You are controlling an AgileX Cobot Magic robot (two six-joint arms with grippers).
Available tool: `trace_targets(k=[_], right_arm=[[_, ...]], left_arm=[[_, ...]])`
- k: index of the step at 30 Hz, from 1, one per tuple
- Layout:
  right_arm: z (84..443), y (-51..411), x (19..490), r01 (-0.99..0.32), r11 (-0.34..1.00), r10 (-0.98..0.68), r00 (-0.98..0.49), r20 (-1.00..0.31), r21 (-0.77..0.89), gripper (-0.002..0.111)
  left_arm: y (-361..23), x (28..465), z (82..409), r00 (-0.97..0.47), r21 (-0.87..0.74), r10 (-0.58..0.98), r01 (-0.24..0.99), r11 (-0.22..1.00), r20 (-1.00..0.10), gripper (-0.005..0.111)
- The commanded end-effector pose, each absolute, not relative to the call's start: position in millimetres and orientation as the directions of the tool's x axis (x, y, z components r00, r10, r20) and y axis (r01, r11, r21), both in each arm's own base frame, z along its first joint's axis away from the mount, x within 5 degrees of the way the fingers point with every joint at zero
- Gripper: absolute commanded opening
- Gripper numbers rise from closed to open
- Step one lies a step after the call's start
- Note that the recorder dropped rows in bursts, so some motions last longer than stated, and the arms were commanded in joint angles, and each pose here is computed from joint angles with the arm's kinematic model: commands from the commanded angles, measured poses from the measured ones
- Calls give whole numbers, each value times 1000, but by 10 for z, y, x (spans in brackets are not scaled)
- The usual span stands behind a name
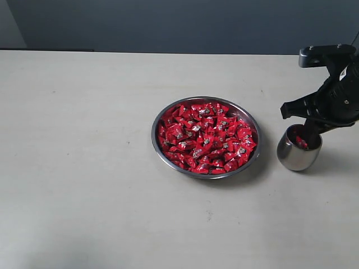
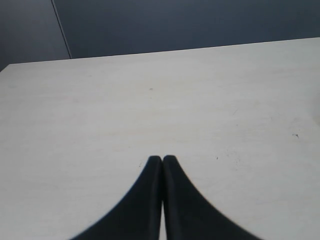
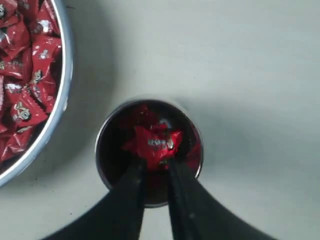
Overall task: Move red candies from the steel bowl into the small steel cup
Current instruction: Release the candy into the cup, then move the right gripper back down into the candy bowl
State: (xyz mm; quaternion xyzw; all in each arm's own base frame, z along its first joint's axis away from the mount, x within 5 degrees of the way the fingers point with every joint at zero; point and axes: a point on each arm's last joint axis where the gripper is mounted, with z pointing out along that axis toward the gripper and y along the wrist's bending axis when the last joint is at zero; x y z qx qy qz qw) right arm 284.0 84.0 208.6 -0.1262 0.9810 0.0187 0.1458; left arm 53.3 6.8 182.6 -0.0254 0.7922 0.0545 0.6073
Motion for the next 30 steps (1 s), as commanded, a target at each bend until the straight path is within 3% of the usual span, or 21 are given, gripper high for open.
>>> trace_targets(k=[1, 9, 15, 20, 30], right_arm=[[2065, 841, 2848, -254, 967, -243, -924, -295, -2, 38], [2194, 903, 2877, -236, 970, -201, -920, -337, 65, 39], [2481, 1400, 2983, -376, 886, -233, -868, -438, 273, 39], [2167, 1995, 3092, -509, 826, -405, -834, -374, 242, 39], [1634, 2178, 3258, -512, 821, -452, -854, -259, 254, 39]], left_arm=[[66, 533, 1830, -249, 55, 28, -103, 993, -968, 0], [66, 533, 1830, -249, 55, 28, -103, 993, -968, 0], [66, 533, 1830, -249, 55, 28, -103, 993, -968, 0], [66, 533, 1830, -249, 55, 28, -103, 993, -968, 0], [66, 533, 1830, -249, 55, 28, -103, 993, -968, 0]])
